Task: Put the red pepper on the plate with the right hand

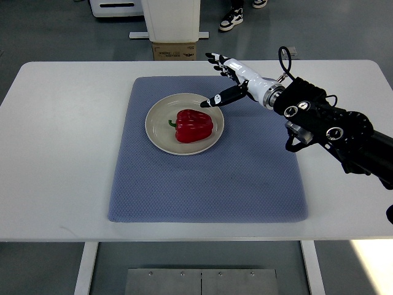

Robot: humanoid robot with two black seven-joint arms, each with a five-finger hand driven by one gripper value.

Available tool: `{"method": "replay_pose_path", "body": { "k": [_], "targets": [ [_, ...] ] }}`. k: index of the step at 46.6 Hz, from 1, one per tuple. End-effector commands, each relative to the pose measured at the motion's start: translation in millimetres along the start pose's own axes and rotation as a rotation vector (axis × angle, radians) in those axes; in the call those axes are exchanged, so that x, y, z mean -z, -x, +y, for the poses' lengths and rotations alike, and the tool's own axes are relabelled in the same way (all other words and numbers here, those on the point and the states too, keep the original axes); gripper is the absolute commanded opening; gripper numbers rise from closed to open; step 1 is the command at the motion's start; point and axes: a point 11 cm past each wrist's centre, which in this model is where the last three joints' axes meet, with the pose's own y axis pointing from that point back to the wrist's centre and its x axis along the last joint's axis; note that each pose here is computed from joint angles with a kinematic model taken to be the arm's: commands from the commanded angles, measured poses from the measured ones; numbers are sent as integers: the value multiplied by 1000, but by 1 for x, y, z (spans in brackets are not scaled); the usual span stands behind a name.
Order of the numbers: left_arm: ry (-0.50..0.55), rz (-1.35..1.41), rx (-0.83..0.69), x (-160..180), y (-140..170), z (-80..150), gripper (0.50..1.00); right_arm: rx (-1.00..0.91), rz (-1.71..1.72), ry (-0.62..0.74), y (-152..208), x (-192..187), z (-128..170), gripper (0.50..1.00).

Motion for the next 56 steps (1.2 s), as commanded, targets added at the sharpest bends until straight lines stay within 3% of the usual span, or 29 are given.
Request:
{"method": "replay_pose_path", "body": {
  "k": [1, 28, 56],
  "targets": [
    [1, 0, -1, 0, 0, 0, 1000, -49, -85, 2, -13, -6, 5, 1000],
    [1, 0, 1, 0, 0, 0, 1000, -370, -725, -57, -79, -55, 45, 1000],
    [-2, 0, 0, 1, 0, 0, 1000, -398, -780, -21, -66, -86, 57, 1000]
  ]
}}
